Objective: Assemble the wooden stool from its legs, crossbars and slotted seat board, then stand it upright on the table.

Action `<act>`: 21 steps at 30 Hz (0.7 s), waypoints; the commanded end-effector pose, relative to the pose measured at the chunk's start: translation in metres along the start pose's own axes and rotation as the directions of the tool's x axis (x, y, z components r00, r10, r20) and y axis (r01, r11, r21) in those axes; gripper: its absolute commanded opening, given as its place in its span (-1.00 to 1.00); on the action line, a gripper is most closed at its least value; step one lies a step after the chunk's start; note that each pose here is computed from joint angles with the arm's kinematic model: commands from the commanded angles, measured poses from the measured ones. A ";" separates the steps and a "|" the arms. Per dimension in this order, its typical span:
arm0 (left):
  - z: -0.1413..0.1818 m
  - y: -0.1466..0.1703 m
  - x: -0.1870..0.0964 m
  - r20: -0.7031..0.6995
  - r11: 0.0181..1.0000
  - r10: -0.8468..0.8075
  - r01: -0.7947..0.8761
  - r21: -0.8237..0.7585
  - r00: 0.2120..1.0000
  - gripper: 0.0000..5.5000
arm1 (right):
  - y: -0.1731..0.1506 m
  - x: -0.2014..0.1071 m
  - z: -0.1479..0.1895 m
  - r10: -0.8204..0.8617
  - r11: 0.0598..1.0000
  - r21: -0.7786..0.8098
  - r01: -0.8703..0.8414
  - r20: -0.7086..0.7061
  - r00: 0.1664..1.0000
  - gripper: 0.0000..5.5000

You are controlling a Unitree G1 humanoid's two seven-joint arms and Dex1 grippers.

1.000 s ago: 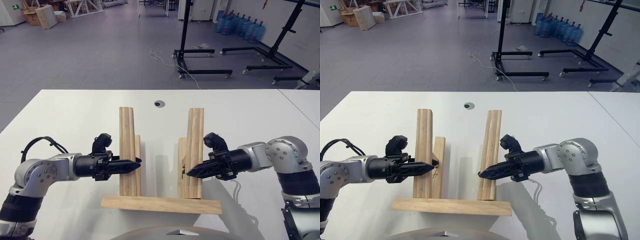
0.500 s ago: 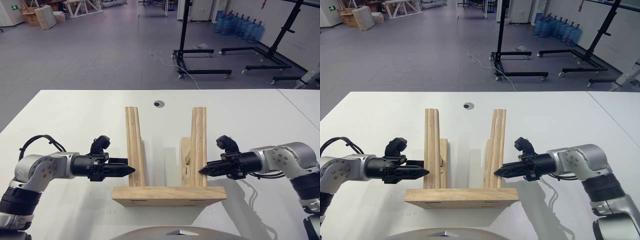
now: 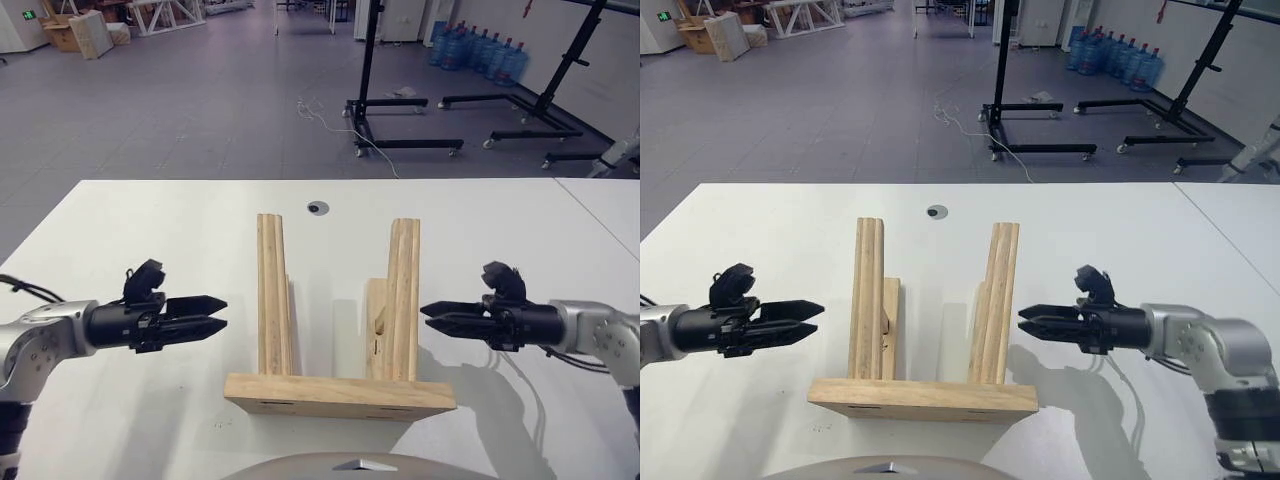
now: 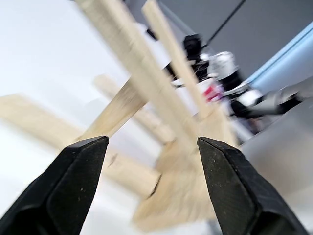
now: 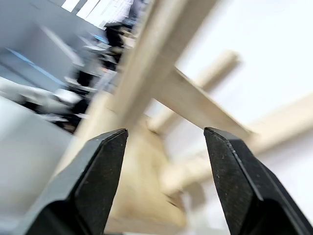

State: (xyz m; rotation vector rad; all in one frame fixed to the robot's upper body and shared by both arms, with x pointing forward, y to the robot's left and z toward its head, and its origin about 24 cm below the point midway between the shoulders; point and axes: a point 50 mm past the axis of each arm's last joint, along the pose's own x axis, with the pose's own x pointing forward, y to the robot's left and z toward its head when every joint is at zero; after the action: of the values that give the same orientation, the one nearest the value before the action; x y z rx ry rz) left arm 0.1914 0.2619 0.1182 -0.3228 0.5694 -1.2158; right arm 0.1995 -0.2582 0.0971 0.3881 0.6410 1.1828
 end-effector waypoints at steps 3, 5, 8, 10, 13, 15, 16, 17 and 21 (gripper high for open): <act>-0.046 -0.004 -0.014 -0.249 0.991 0.119 -0.099 0.090 0.961 0.21 | -0.004 -0.017 -0.048 -0.103 0.992 -0.080 0.096 -0.092 0.990 0.04; -0.067 -0.006 -0.012 -0.368 0.968 0.191 -0.112 0.225 0.910 0.21 | 0.001 -0.023 -0.057 -0.097 0.981 -0.185 0.063 -0.183 0.978 0.04; -0.084 -0.012 0.001 -0.429 0.905 0.234 -0.035 0.423 0.873 0.21 | 0.009 -0.024 -0.069 -0.079 0.931 -0.364 -0.031 -0.282 0.956 0.04; -0.089 -0.015 0.012 -0.404 0.862 0.244 -0.006 0.507 0.882 0.21 | 0.009 -0.017 -0.070 -0.081 0.899 -0.437 -0.036 -0.246 0.966 0.04; -0.091 -0.012 0.023 -0.338 0.803 0.281 -0.028 0.595 0.898 0.21 | 0.010 0.000 -0.070 -0.078 0.855 -0.517 -0.020 -0.168 0.983 0.04; -0.092 -0.011 0.029 -0.317 0.776 0.291 -0.029 0.630 0.903 0.21 | 0.014 0.011 -0.069 -0.072 0.840 -0.542 -0.002 -0.117 0.991 0.04; -0.093 -0.013 0.031 -0.311 0.770 0.289 -0.027 0.638 0.906 0.21 | 0.016 0.015 -0.069 -0.074 0.836 -0.549 0.010 -0.093 0.993 0.04; -0.093 -0.014 0.034 -0.302 0.766 0.284 -0.026 0.643 0.910 0.21 | 0.017 0.018 -0.070 -0.076 0.835 -0.549 0.026 -0.070 0.995 0.04; -0.091 -0.019 0.047 -0.276 0.755 0.235 0.003 0.656 0.932 0.21 | 0.014 0.029 -0.068 -0.091 0.827 -0.557 0.073 -0.004 0.996 0.04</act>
State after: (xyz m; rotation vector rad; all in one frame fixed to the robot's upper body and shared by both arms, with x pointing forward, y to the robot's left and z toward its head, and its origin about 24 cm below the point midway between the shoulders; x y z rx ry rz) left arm 0.1339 0.2277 0.0403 0.5174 0.4591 -1.2427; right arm 0.1457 -0.2368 0.0450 -0.1459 0.3532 1.2377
